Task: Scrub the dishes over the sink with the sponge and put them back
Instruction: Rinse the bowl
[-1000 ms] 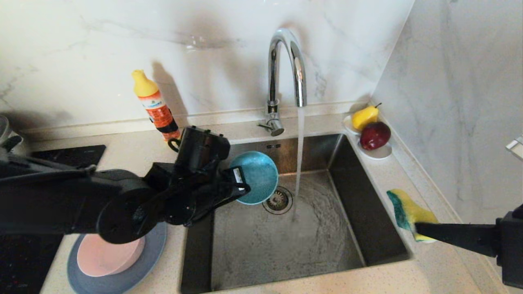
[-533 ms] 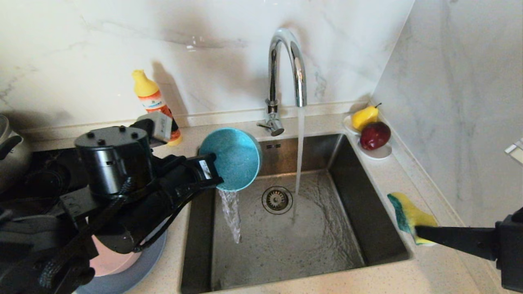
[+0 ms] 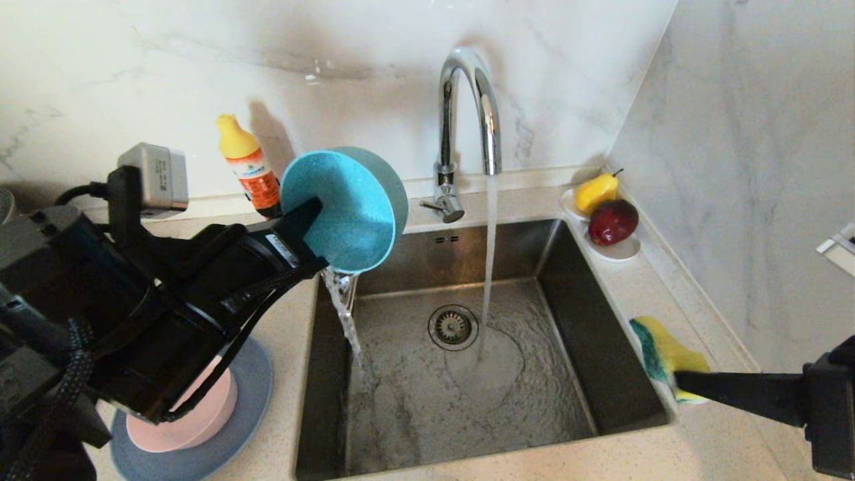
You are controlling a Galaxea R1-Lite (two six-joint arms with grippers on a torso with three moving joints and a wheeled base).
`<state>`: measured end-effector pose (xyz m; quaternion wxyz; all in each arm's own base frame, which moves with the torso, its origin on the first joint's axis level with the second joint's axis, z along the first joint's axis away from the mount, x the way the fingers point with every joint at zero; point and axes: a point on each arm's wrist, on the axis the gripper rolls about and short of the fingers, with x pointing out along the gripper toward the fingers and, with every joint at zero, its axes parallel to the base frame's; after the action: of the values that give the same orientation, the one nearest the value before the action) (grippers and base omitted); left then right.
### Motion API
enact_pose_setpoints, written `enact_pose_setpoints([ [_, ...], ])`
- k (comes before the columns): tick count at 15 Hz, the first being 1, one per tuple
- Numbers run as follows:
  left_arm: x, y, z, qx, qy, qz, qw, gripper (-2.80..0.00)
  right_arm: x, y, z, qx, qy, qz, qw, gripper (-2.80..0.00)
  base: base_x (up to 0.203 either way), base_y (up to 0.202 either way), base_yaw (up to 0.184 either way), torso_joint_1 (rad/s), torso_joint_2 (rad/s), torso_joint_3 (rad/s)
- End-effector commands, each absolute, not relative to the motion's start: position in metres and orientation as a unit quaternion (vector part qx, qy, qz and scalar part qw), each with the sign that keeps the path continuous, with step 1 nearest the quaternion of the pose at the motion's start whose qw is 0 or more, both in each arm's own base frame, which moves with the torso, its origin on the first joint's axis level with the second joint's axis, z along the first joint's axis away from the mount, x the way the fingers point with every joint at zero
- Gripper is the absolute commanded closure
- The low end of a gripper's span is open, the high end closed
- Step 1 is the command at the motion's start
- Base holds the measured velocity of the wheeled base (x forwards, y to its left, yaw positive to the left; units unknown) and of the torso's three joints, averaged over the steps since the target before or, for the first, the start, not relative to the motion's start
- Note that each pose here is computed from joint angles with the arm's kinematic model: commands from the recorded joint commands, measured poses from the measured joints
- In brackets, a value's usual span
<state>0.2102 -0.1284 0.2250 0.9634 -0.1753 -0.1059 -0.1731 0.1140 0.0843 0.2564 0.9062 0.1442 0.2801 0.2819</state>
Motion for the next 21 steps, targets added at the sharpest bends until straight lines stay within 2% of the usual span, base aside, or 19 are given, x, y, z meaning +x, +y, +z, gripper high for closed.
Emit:
enact_pose_setpoints([
  [1,0.203,-0.121,0.231,-0.185,-0.137,-0.188,0.955,0.00,0.115,0.085,0.257,0.145,0.283,0.285,0.904,0.00,0.000,0.000,0.000,0.000,0.00,0.000],
  [8,0.190,-0.108,0.242,-0.201,-0.216,-0.237,0.926,0.00,0.116,0.086,0.255,0.144,0.287,0.287,0.903,0.00,0.000,0.000,0.000,0.000,0.00,0.000],
  [16,0.191,-0.107,0.242,-0.201,-0.210,-0.247,0.924,0.00,0.114,0.085,0.258,0.146,0.281,0.289,0.904,0.00,0.000,0.000,0.000,0.000,0.00,0.000],
  [18,0.198,-0.105,0.234,-0.185,-0.160,-0.232,0.942,0.00,0.113,0.084,0.258,0.147,0.279,0.289,0.904,0.00,0.000,0.000,0.000,0.000,0.00,0.000],
  [21,0.212,-0.096,0.224,-0.142,-0.022,-0.176,0.974,0.00,0.114,0.084,0.255,0.146,0.285,0.285,0.904,0.00,0.000,0.000,0.000,0.000,0.00,0.000],
])
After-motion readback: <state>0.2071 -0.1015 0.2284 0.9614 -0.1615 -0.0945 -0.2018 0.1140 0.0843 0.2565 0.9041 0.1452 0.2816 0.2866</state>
